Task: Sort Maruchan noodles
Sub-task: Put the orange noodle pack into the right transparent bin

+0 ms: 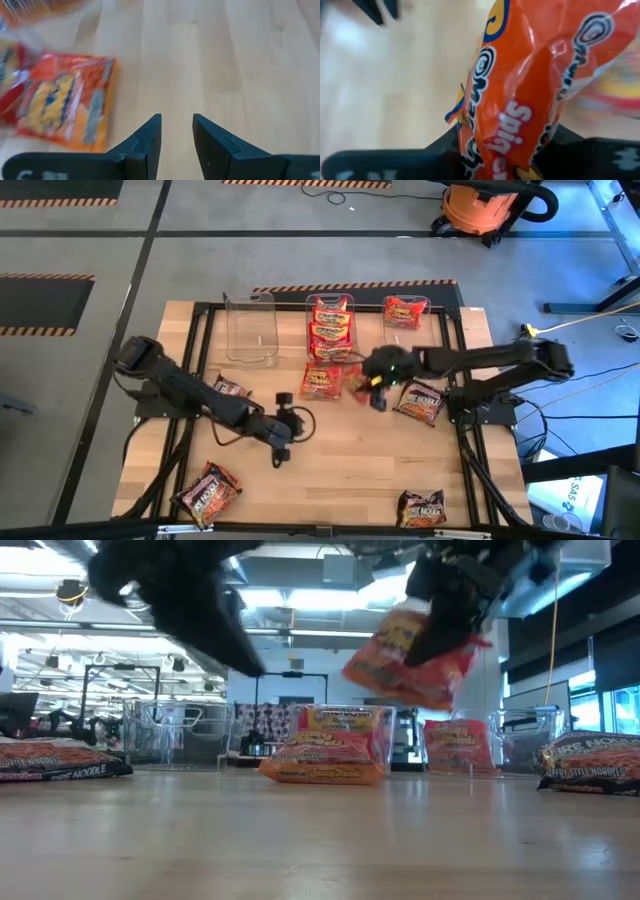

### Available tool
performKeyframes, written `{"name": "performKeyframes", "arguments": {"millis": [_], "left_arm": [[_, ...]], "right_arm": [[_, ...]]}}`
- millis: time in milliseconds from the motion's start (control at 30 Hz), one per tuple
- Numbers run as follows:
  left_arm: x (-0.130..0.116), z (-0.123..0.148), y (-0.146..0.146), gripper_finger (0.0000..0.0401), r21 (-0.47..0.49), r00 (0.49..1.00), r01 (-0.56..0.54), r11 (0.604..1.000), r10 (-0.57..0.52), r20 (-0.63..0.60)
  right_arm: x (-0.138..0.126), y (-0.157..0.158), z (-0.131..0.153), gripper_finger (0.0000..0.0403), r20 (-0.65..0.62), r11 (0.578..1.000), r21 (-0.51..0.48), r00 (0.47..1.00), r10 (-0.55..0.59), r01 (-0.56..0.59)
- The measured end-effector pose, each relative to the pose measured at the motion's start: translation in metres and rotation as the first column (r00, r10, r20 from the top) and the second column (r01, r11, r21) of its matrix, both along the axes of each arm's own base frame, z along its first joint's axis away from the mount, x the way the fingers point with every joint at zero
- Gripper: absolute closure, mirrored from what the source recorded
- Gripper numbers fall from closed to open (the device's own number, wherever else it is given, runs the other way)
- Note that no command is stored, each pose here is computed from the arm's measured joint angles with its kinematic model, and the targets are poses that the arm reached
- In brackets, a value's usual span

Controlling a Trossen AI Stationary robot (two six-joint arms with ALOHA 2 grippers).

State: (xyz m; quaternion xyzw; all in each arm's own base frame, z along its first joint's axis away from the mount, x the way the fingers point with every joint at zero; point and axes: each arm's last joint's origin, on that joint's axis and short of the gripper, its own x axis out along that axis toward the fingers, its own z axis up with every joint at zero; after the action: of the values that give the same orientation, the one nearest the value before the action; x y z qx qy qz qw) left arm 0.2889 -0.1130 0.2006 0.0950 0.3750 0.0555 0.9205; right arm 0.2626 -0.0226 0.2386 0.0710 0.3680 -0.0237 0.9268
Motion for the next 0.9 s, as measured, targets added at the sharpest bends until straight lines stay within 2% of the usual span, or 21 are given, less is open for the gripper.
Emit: {"name": "performKeyframes", "arguments": {"millis": [100,233,400,500,633,800,900], "left_arm": [[-0.022,-0.006,0.013,0.0296,-0.015,1.000,-0.009,1.000,0.009,0.013],[-0.044,-0.013,0.031,0.0296,-0.094,0.991,-0.029,0.995,0.040,0.124],[-0.059,-0.015,0.047,0.0296,-0.206,0.972,0.023,0.978,0.027,0.232],[-0.064,-0.017,0.052,0.0296,-0.240,0.967,0.013,0.971,0.049,0.249],[-0.066,-0.019,0.054,0.0296,-0.260,0.968,0.008,0.966,0.058,0.245],[-0.065,-0.020,0.053,0.0296,-0.274,0.966,0.002,0.962,0.069,0.249],[-0.064,-0.018,0.053,0.0296,-0.280,0.961,0.006,0.960,0.072,0.266]], "right_arm": [[-0.013,-0.021,0.030,0.0297,-0.073,0.985,-0.148,0.992,-0.101,0.089],[-0.029,-0.055,0.057,0.0297,-0.178,0.928,-0.340,0.959,-0.221,0.150],[-0.055,-0.103,0.068,0.0293,-0.260,0.874,-0.462,0.920,-0.294,0.149],[-0.073,-0.129,0.059,0.0294,-0.316,0.873,-0.463,0.892,-0.323,0.152],[-0.091,-0.154,0.031,0.0294,-0.408,0.907,-0.387,0.850,-0.332,0.168],[-0.100,-0.173,-0.001,0.0294,-0.496,0.943,-0.278,0.814,-0.303,0.181],[-0.099,-0.180,-0.013,0.0294,-0.539,0.954,-0.251,0.794,-0.281,0.167]]}}
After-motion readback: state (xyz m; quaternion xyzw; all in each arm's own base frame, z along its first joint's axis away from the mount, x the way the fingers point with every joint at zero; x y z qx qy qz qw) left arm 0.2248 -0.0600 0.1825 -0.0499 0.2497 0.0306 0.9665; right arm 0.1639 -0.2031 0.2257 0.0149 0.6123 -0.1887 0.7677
